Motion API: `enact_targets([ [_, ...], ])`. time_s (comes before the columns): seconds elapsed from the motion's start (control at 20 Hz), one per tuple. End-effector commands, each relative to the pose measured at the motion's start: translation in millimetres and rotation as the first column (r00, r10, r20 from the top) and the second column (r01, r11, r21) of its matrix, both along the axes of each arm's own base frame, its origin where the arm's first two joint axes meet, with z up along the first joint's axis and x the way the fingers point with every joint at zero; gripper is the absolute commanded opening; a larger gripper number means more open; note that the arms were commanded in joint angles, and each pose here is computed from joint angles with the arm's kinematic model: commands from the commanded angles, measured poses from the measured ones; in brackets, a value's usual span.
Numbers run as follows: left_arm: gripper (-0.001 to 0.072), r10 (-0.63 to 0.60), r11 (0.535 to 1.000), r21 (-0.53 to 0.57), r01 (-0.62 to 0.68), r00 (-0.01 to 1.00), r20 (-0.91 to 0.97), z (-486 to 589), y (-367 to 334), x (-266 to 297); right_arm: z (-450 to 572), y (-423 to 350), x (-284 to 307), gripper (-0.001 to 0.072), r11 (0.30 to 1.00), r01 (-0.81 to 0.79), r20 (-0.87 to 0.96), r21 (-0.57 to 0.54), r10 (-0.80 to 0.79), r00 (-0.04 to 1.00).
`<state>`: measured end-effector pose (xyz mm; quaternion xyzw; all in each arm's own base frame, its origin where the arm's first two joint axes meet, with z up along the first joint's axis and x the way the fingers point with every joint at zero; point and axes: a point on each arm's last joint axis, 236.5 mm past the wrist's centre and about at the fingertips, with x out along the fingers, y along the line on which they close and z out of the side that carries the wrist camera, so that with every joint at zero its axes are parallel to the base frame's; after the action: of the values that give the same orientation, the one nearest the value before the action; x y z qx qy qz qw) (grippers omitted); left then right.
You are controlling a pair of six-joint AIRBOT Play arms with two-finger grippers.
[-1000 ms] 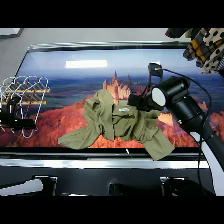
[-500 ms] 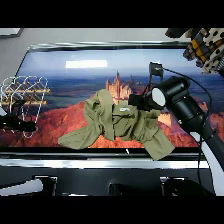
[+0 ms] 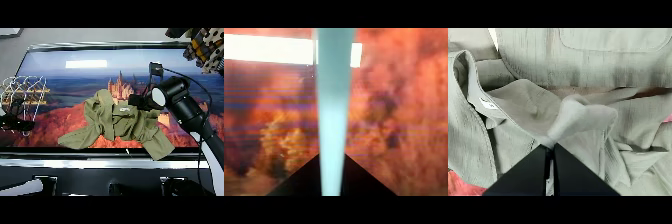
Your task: Fold the clothes and pants, and hang the long-sleeved shirts on hangers.
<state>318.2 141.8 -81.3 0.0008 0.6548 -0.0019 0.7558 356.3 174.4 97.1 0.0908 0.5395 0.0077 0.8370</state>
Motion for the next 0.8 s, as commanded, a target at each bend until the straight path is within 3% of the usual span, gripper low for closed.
enact_targets([
  [0.0, 0.0032, 0.045, 0.998, 0.033, -0.048, 0.994, 0.095, 31.1, 6.3, 14.1, -0.5, 0.3, -0.2, 0.0037, 1.0, -0.002, -0.001, -0.001, 0.002, 1.0],
  [0.15, 0.0031, 0.071, 0.994, 0.067, -0.089, 0.971, 0.229, 77.7, 10.8, 34.8, -0.5, 0.3, -0.2, 0.0037, 1.0, -0.002, -0.001, -0.001, 0.002, 1.0],
  [0.5, 0.0031, 0.006, 0.991, 0.116, -0.071, 0.877, 0.48, 182.3, -18.0, 80.0, 0.2, 1.2, 1.0, 0.0037, 1.0, -0.003, 0.005, 0.003, 0.003, 1.0],
  [0.75, 0.0027, -0.12, 0.992, 0.099, 0.078, 0.817, 0.564, 232.2, -89.3, 84.4, 0.3, 1.2, 1.3, 0.0037, 1.0, -0.011, 0.007, -0.001, 0.011, 1.0],
])
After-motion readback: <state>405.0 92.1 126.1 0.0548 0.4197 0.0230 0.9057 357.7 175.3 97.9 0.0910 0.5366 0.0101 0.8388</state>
